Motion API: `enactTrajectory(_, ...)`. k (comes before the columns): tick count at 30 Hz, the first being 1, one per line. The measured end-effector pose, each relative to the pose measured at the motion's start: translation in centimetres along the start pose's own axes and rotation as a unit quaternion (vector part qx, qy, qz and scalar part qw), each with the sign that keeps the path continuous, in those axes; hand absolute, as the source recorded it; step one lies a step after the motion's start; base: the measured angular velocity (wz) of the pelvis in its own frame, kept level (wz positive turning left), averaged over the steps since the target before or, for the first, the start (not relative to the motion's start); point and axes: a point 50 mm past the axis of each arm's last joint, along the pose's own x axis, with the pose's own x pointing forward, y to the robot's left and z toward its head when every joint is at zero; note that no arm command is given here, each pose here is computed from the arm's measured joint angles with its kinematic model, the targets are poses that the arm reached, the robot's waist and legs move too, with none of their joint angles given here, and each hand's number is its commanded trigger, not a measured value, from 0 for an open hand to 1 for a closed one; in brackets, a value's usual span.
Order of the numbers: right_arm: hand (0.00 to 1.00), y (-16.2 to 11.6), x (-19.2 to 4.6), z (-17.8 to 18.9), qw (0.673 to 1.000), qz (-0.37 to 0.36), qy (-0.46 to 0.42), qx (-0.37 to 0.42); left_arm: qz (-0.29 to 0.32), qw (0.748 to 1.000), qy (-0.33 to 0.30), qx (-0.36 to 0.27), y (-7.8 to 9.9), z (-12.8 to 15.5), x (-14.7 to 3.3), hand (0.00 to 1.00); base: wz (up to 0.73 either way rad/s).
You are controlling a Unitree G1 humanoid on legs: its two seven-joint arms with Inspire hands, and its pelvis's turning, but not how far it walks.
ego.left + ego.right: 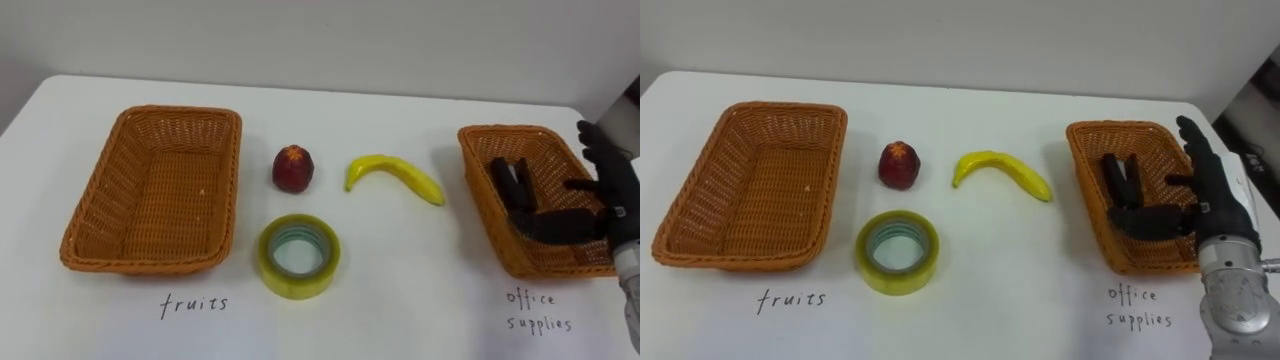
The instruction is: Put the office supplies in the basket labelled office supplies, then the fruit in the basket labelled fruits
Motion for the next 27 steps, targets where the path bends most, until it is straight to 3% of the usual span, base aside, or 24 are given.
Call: enactTrajectory(27, 0.00, -0.08, 0.00, 0.31, 1.000, -0.002, -0.005, 0.001, 0.001, 1.000, 0.004, 0.001, 0.04, -0.21, -0.04, 0.00, 0.00)
